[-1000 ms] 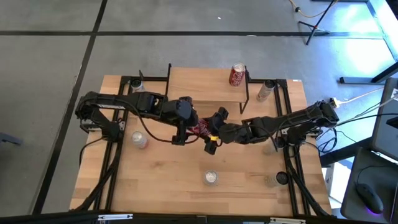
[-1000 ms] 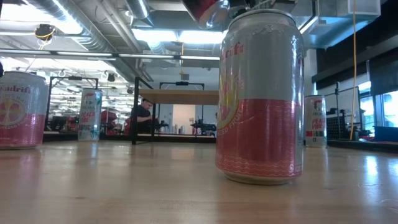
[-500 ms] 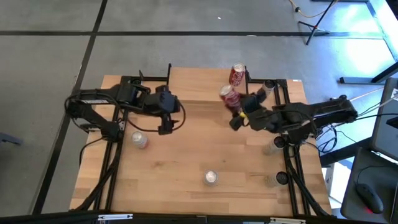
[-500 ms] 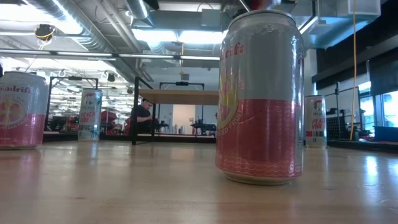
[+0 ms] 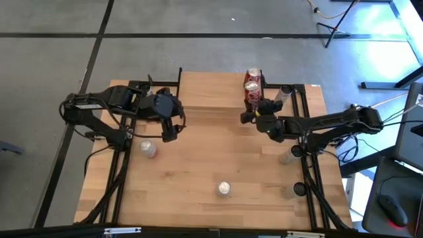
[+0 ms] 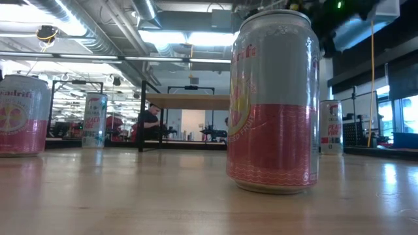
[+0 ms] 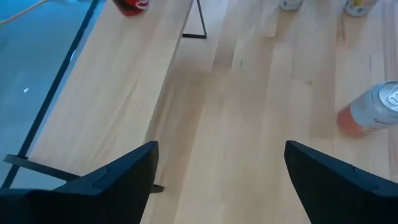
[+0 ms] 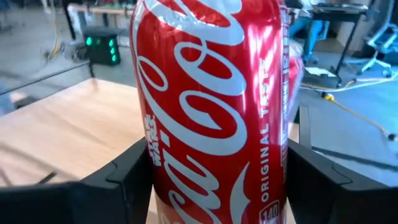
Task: Place canned beverage on shelf
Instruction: Put the red soda can on the shelf aligned with the other red soda can
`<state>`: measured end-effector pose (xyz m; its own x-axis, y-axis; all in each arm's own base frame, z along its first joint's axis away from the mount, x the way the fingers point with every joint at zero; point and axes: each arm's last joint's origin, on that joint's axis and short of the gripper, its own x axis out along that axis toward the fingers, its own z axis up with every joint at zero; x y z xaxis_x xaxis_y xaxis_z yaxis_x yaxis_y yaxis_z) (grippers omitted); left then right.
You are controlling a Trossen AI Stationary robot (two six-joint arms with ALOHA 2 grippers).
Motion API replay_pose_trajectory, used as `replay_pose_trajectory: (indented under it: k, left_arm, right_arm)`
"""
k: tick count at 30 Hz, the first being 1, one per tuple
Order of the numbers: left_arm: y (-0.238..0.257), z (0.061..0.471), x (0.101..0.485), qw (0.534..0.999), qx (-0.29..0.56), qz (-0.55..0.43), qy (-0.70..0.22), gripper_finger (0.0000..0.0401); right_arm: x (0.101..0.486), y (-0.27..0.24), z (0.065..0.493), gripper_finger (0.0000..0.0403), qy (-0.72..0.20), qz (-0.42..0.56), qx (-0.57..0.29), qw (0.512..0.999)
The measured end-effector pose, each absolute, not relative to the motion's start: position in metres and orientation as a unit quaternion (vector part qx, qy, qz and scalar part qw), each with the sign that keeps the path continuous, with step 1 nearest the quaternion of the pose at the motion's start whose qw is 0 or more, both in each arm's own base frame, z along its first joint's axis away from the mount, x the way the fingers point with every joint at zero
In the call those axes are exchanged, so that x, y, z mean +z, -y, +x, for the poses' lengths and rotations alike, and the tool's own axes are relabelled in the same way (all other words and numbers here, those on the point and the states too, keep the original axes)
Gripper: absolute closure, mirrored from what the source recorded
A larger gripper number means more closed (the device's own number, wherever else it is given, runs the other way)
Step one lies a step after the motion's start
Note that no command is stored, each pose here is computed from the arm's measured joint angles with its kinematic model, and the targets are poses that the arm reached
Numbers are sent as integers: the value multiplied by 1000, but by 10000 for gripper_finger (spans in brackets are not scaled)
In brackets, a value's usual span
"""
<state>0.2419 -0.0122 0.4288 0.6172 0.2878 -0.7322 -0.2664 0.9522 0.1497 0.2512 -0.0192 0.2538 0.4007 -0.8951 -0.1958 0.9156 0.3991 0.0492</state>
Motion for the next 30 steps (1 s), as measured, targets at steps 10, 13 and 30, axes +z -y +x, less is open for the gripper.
replay_pose_trajectory:
  k: [10, 13, 30]
  left_arm:
    - [19, 242, 429, 902, 142, 17, -407, 65]
    - [19, 242, 429, 902, 142, 17, -407, 65]
    - [19, 242, 429, 903, 142, 13, -406, 65]
  right_arm:
    - [227, 47, 245, 143, -49, 103, -553, 825]
    - [219, 54, 248, 143, -64, 103, -550, 826]
    - [213, 57, 251, 45, -64, 94, -568, 815]
